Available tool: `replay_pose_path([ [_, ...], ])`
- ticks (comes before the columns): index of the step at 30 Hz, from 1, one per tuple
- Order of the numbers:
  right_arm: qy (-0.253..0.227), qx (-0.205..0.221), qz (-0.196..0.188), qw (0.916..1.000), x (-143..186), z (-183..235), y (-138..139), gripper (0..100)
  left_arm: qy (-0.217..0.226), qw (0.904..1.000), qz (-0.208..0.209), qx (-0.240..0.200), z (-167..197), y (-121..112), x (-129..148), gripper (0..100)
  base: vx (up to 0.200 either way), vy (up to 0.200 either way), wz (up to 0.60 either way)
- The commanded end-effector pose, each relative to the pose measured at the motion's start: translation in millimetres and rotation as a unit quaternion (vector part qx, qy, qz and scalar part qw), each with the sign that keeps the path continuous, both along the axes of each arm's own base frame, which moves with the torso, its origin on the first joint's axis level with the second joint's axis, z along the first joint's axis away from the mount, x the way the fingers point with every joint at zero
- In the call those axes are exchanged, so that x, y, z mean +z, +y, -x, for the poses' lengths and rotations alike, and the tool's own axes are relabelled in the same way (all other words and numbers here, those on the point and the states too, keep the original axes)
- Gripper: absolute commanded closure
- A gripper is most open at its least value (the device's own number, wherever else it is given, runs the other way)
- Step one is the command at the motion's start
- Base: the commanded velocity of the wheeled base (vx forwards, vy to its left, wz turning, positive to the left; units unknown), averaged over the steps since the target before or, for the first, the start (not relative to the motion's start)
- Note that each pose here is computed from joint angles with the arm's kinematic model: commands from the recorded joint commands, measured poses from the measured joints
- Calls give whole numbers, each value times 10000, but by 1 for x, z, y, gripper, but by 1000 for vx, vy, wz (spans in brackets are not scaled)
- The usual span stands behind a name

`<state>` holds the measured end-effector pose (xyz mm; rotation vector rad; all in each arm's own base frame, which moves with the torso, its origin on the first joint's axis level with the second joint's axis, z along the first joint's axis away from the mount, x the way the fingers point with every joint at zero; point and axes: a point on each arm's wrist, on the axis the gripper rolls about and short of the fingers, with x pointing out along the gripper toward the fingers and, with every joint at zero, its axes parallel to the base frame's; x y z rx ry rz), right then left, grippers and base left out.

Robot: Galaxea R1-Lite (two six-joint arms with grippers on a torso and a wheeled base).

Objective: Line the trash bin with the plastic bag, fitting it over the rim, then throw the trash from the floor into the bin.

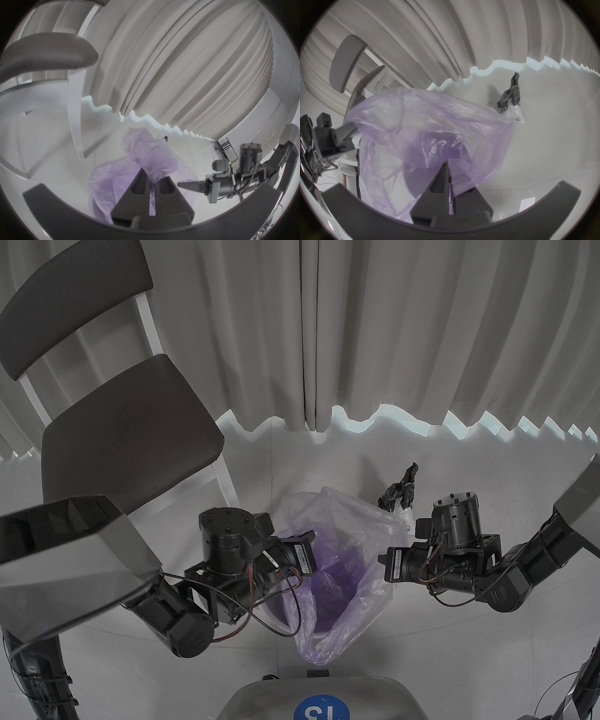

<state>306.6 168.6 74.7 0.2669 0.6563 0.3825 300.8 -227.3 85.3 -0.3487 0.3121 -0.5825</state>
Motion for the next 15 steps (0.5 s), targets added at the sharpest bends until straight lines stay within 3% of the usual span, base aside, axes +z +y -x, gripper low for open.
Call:
replay_pose_path([
  [1,22,45,16,10000,4,12,-3,100,159,9997,-125,-135,3,-15,-22,100,0,0,0],
  [7,-2,224,12,9997,0,19,8,100,356,9992,-131,-100,3,-15,-34,100,0,0,0],
  [15,2,239,21,9997,-4,15,13,100,441,9980,-10,464,-22,24,-36,100,0,0,0],
])
